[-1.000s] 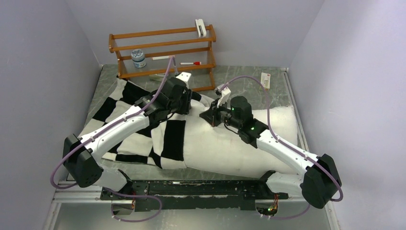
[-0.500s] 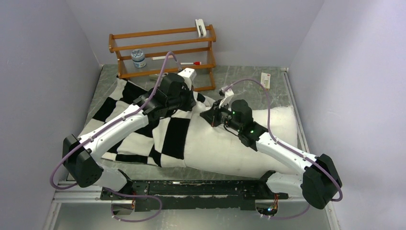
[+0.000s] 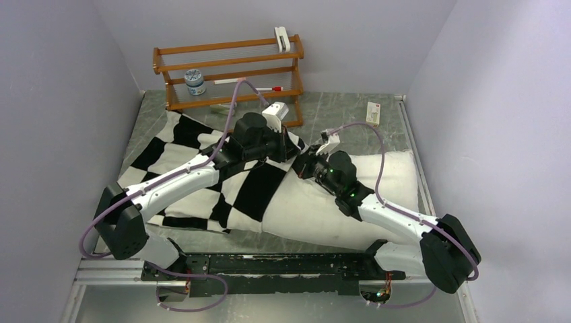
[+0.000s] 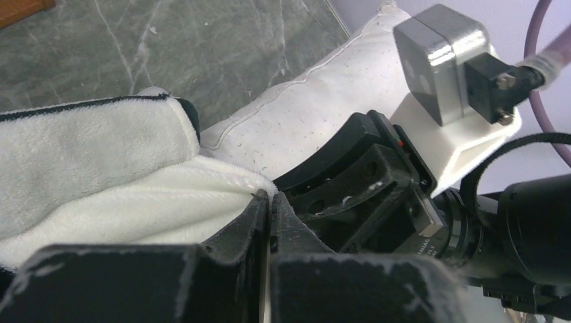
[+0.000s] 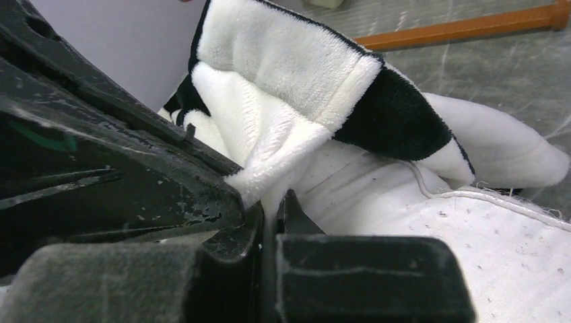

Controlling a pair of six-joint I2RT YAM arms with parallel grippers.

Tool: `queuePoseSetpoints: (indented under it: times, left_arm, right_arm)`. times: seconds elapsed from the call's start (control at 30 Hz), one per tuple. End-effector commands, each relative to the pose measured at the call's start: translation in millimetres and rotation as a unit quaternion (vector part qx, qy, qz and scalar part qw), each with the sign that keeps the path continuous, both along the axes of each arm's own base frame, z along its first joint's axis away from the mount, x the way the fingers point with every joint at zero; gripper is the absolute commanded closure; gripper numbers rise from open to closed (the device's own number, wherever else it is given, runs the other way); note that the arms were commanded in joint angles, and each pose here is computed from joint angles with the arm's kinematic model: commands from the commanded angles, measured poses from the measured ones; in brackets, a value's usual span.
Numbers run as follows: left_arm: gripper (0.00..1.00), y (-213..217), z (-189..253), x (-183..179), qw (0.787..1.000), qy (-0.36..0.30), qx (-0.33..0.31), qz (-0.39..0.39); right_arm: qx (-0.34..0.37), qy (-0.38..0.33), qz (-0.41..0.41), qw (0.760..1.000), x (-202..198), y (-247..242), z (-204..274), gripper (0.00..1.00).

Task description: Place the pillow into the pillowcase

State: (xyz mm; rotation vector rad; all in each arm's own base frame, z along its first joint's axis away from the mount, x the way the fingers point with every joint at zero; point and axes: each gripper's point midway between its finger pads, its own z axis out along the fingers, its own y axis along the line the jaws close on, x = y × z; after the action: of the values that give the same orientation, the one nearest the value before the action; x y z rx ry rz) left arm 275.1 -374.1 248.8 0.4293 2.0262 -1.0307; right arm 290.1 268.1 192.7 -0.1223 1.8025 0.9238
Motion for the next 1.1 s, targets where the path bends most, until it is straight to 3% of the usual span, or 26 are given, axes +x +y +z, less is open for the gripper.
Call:
queuePoseSetpoints:
  times: [0.0,0.07,0.27,0.5,0.67,0.87,1.07]
  left_arm:
    - [0.95,-23.1,10.4,-19.5,0.997,0.025,-0.043,-0.063]
    - [0.90,-22.4,16.2,-13.8,0.997,0.022,-0.045,-0.058]
    - [0.55,8.9,16.3,3.8,1.000,0.008,0.022,-0.001]
    - [0.42,79.2,-10.4,-7.5,0.987,0.014,0.135,0.085]
    - [0.44,115.8,-46.3,-32.6,0.977,0.057,0.168,0.118]
    - [0.49,120.0,-58.7,-49.6,0.978,0.083,0.165,0.101]
    - [0.43,119.5,-58.3,-55.3,0.979,0.091,0.150,0.099]
  right_arm:
    - [0.035,-0.019,-0.066,0.997,16.6,-11.2,11.1,1.00]
    - [0.046,-0.021,-0.085,0.995,25.8,-20.6,11.6,1.00]
    - [0.063,-0.008,-0.137,0.989,60.0,-48.0,5.7,1.00]
    - [0.056,0.011,-0.127,0.990,78.8,-45.3,-7.0,1.00]
    - [-0.014,0.006,-0.046,0.999,73.8,-24.1,-2.6,0.70]
    - [-0.135,-0.016,0.060,0.989,47.5,-21.4,14.9,0.37]
    - [-0.212,-0.075,0.169,0.960,4.1,-27.2,36.3,0.24]
